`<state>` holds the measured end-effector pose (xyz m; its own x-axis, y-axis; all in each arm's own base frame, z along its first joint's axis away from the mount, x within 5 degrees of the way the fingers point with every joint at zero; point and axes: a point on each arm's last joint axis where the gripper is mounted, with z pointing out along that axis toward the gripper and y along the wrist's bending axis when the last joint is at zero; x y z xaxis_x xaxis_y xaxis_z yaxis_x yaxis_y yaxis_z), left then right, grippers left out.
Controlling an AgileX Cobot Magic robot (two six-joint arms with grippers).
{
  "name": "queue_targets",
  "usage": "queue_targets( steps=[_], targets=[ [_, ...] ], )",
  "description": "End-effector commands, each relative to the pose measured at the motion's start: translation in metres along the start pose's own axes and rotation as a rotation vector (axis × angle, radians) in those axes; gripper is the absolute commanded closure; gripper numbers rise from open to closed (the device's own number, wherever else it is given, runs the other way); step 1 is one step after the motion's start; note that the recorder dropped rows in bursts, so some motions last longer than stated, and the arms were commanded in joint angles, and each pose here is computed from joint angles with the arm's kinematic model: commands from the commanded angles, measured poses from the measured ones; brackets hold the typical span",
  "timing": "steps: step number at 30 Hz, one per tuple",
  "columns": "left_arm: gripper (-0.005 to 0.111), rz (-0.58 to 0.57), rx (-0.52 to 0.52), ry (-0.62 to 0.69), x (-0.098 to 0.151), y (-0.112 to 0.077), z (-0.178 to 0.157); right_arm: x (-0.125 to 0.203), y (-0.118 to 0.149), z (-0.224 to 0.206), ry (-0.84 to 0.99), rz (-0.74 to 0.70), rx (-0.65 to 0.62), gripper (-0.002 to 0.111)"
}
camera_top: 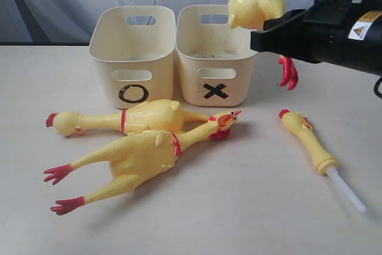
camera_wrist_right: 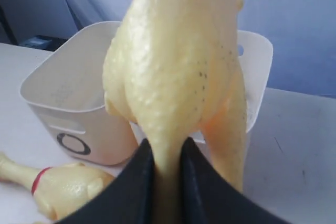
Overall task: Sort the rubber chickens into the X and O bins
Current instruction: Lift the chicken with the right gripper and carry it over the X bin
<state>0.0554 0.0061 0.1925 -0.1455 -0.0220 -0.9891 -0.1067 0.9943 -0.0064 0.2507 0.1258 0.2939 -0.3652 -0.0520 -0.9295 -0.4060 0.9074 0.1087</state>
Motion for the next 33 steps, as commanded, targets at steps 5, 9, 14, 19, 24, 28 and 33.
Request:
queue_targets(
  steps=[5,9,14,19,24,28,33],
  targets=[
    [0.107,-0.004,0.0,-0.01,0.0,0.0,0.0,0.008,-0.001,0.076,0.042,0.012,0.014,0.109],
    [0.107,-0.004,0.0,-0.01,0.0,0.0,0.0,-0.013,0.003,0.1,0.064,0.013,0.006,0.109],
    [0.107,-0.004,0.0,-0.01,0.0,0.0,0.0,-0.026,0.006,0.122,0.128,0.026,0.001,0.109],
    [0.107,-0.004,0.0,-0.01,0.0,0.0,0.0,-0.03,0.007,0.141,0.202,0.039,0.0,0.109],
    [0.107,-0.004,0.0,-0.01,0.0,0.0,0.0,-0.027,0.007,0.149,0.232,0.056,0.003,0.109],
    [0.107,-0.004,0.0,-0.01,0.0,0.0,0.0,-0.027,0.006,0.151,0.221,0.06,0.004,0.109],
    [0.107,-0.004,0.0,-0.01,0.0,0.0,0.0,-0.029,0.001,0.151,0.207,0.066,0.015,0.104]
  ],
)
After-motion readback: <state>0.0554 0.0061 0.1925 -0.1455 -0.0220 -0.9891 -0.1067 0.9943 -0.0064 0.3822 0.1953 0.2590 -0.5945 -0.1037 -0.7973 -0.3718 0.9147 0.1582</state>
